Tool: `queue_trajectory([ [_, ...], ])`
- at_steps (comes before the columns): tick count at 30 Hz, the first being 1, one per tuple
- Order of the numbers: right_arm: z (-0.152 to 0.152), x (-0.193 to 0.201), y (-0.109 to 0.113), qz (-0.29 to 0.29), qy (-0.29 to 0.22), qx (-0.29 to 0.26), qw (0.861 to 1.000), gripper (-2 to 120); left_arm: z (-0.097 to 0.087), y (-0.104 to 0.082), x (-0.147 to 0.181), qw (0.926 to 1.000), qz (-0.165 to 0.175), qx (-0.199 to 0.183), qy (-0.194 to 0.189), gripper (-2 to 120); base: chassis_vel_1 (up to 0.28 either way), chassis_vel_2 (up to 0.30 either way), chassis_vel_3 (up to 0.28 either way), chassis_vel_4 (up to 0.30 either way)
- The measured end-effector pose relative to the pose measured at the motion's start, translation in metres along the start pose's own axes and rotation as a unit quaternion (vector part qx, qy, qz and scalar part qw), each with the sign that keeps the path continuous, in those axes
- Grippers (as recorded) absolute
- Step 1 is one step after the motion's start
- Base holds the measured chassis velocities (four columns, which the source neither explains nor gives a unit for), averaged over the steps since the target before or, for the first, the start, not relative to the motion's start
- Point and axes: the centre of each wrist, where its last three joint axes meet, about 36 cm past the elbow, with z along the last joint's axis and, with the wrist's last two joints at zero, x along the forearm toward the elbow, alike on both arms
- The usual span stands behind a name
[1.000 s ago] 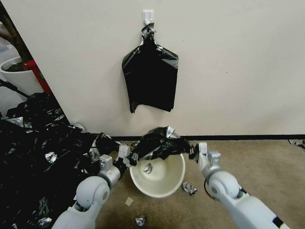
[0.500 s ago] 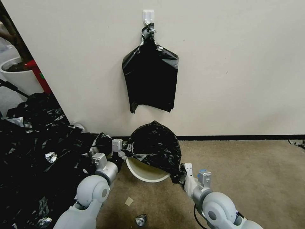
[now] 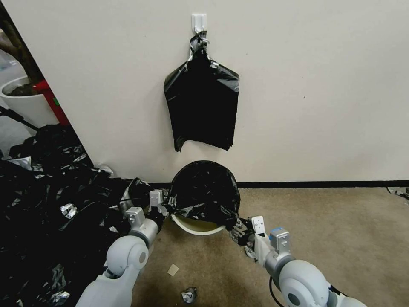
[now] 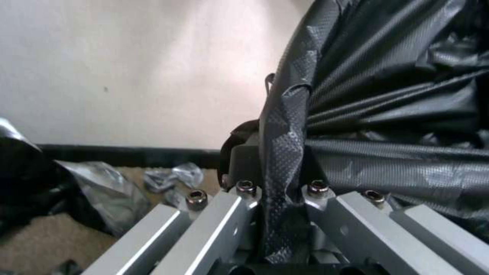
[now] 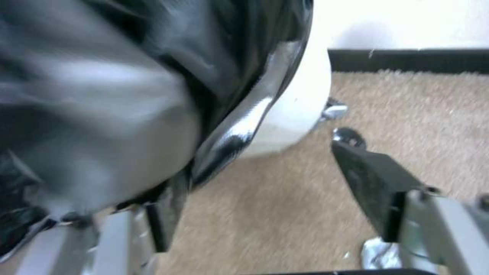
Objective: Place a trash bag onto the trash bin.
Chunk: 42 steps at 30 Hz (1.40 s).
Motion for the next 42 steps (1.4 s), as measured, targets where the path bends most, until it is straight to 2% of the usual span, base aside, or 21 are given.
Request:
queue_trajectory([
  [2, -0.005, 0.012, 0.006, -0.014, 0.006, -0.006, 1.000, 84, -0.003, 0.000, -0.002, 1.0000, -0.004, -0.002, -0.005, 2, 0.000, 0.000, 0.000, 0.000],
  [4, -0.006, 0.013, 0.007, -0.015, 0.007, -0.007, 1.000, 86, -0.003, 0.000, -0.002, 1.0000, -0.004, -0.002, -0.005, 2, 0.000, 0.000, 0.000, 0.000],
  [5, -0.008, 0.024, 0.013, -0.028, 0.009, -0.010, 1.000, 92, -0.005, 0.000, -0.003, 0.9999, -0.007, -0.002, -0.009, 2, 0.000, 0.000, 0.000, 0.000],
  [11, -0.007, 0.034, 0.020, -0.046, 0.005, -0.009, 0.999, 100, -0.004, 0.000, -0.005, 0.9999, -0.009, 0.000, -0.008, 2, 0.000, 0.000, 0.000, 0.000],
  [13, -0.003, 0.037, 0.024, -0.068, -0.026, 0.010, 0.997, 100, -0.004, -0.002, -0.007, 0.9999, -0.007, 0.005, -0.007, 2, 0.000, 0.000, 0.000, 0.000],
  [14, -0.003, 0.037, 0.024, -0.068, -0.026, 0.010, 0.997, 100, -0.004, -0.002, -0.007, 0.9999, -0.007, 0.005, -0.007, 2, 0.000, 0.000, 0.000, 0.000],
  [17, 0.003, 0.031, 0.023, -0.099, -0.126, 0.065, 0.985, 100, -0.005, 0.000, -0.006, 1.0000, -0.006, 0.004, -0.003, 2, 0.000, 0.000, 0.000, 0.000],
  [18, 0.003, 0.031, 0.023, -0.099, -0.126, 0.065, 0.985, 100, -0.005, 0.000, -0.006, 1.0000, -0.006, 0.004, -0.003, 2, 0.000, 0.000, 0.000, 0.000],
  [20, 0.008, 0.018, 0.015, -0.090, -0.174, 0.123, 0.973, 100, -0.006, -0.001, -0.001, 1.0000, -0.005, 0.007, -0.001, 2, 0.000, 0.000, 0.000, 0.000],
  [22, 0.010, 0.014, 0.011, -0.082, -0.179, 0.139, 0.971, 99, -0.006, -0.001, 0.000, 0.9999, -0.004, 0.009, -0.001, 2, 0.000, 0.000, 0.000, 0.000],
  [24, 0.016, 0.008, 0.006, -0.076, -0.176, 0.150, 0.970, 92, -0.008, -0.004, 0.002, 0.9999, -0.003, 0.014, -0.002, 2, 0.000, 0.000, 0.000, 0.000],
  [25, 0.016, 0.008, 0.006, -0.076, -0.176, 0.150, 0.970, 92, -0.008, -0.004, 0.002, 0.9999, -0.003, 0.014, -0.002, 2, 0.000, 0.000, 0.000, 0.000],
  [28, 0.030, -0.002, 0.000, -0.076, -0.188, 0.192, 0.960, 76, -0.010, -0.008, 0.001, 0.9997, -0.005, 0.026, -0.002, 2, 0.000, 0.000, 0.000, 0.000],
  [29, 0.030, -0.002, 0.000, -0.076, -0.188, 0.192, 0.960, 76, -0.010, -0.008, 0.001, 0.9997, -0.005, 0.026, -0.002, 2, 0.000, 0.000, 0.000, 0.000],
  [32, 0.039, -0.007, -0.005, -0.076, -0.202, 0.230, 0.949, 62, -0.011, -0.009, -0.001, 0.9994, -0.007, 0.034, -0.003, 2, 0.000, 0.000, 0.000, 0.000],
  [33, 0.039, -0.007, -0.005, -0.076, -0.202, 0.230, 0.949, 62, -0.011, -0.009, -0.001, 0.9994, -0.007, 0.034, -0.003, 2, 0.000, 0.000, 0.000, 0.000],
  [37, 0.048, -0.011, -0.007, -0.084, -0.228, 0.253, 0.936, 43, -0.011, -0.011, -0.002, 0.9991, -0.012, 0.040, -0.004, 2, 0.000, 0.000, 0.000, 0.000],
  [38, 0.048, -0.011, -0.007, -0.084, -0.228, 0.253, 0.936, 43, -0.011, -0.011, -0.002, 0.9991, -0.012, 0.040, -0.004, 2, 0.000, 0.000, 0.000, 0.000],
  [41, 0.056, -0.013, -0.006, -0.102, -0.254, 0.263, 0.925, 29, -0.013, -0.009, -0.002, 0.9987, -0.021, 0.047, -0.004, 2, 0.000, 0.000, 0.000, 0.000],
  [42, 0.056, -0.013, -0.006, -0.102, -0.254, 0.263, 0.925, 29, -0.013, -0.009, -0.002, 0.9987, -0.021, 0.047, -0.004, 2, 0.000, 0.000, 0.000, 0.000],
])
